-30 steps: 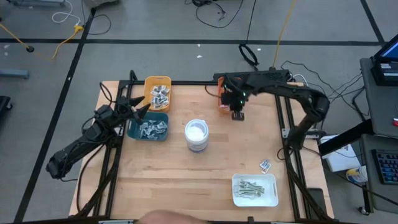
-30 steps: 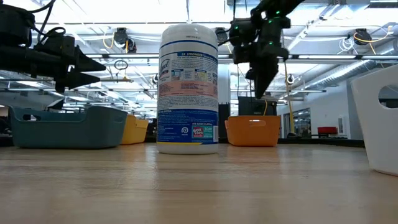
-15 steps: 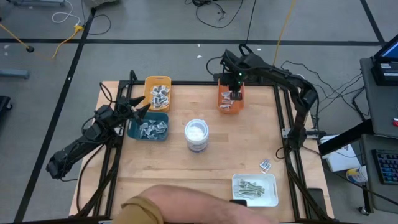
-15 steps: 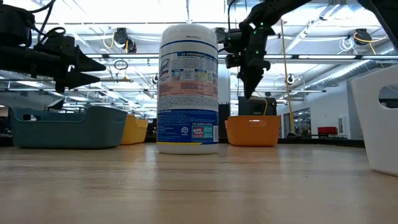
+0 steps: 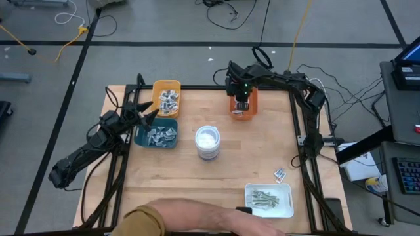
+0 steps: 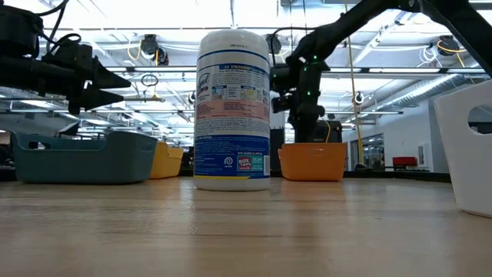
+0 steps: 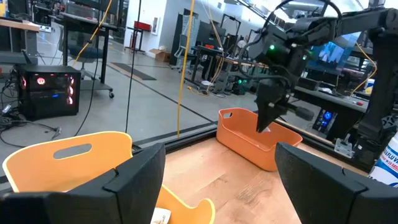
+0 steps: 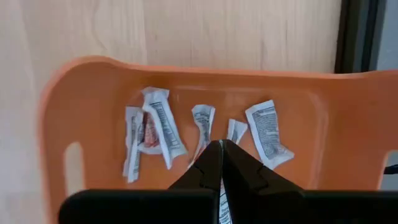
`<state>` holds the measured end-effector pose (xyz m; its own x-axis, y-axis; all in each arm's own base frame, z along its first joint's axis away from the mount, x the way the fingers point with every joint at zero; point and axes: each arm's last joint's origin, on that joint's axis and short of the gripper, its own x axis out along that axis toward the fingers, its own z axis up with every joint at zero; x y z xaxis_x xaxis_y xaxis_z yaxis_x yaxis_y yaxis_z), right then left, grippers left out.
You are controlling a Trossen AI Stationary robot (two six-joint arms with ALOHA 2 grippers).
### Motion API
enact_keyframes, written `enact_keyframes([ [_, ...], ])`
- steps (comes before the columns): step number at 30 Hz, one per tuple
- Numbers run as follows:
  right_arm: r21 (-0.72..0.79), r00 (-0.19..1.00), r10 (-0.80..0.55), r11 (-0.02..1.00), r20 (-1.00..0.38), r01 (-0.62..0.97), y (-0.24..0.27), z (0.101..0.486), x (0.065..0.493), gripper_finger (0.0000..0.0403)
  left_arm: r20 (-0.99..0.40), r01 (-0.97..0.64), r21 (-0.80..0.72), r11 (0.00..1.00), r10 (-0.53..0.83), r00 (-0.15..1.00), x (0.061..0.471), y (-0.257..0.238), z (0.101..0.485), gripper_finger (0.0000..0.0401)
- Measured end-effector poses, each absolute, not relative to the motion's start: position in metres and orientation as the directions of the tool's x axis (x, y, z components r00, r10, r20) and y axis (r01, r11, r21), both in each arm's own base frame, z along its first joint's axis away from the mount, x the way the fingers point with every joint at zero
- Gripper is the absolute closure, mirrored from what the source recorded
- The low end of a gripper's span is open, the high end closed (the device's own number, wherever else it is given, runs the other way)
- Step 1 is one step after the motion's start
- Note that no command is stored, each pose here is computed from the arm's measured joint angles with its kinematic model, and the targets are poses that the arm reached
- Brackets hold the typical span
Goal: Pick & Place First Aid Supplies
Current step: Put the orange pad into the orange bin
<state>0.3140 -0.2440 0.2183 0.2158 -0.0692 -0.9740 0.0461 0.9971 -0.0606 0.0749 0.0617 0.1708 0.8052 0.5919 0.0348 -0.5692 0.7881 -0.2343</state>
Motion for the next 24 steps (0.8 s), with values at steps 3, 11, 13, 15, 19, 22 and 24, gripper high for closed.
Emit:
enact_keyframes([
  [3,-0.068,0.215,-0.074,0.997,-0.974,0.032,-0.245,0.211,0.315,0.0403,0.035,-0.569,-0.234,0.788,0.592,0.805,0.075,0.062,0.171,0.0095],
  [11,-0.034,0.205,-0.049,0.997,-0.978,0.075,-0.242,0.203,0.312,0.0369,0.035,-0.570,-0.234,0.788,0.592,0.805,0.075,0.062,0.171,0.0095],
  [13,-0.001,0.214,-0.017,0.997,-0.977,0.072,-0.241,0.203,0.312,0.0339,0.035,-0.569,-0.234,0.788,0.592,0.805,0.075,0.062,0.171,0.0096],
  [15,0.015,0.222,0.000,0.998,-0.975,0.067,-0.240,0.203,0.312,0.0304,0.035,-0.569,-0.234,0.788,0.592,0.805,0.075,0.062,0.171,0.0095],
  [19,-0.034,0.196,-0.055,0.994,-0.979,0.108,-0.237,0.210,0.311,0.0230,0.035,-0.569,-0.234,0.788,0.592,0.805,0.075,0.062,0.171,0.0095],
  [22,-0.088,0.179,-0.139,0.960,-0.974,0.268,-0.235,0.224,0.307,0.0184,0.035,-0.569,-0.234,0.788,0.592,0.805,0.075,0.062,0.171,0.0095],
  [24,-0.097,0.161,-0.183,0.895,-0.970,0.435,-0.233,0.234,0.303,0.0163,0.035,-0.569,-0.234,0.788,0.592,0.805,0.075,0.062,0.171,0.0095],
])
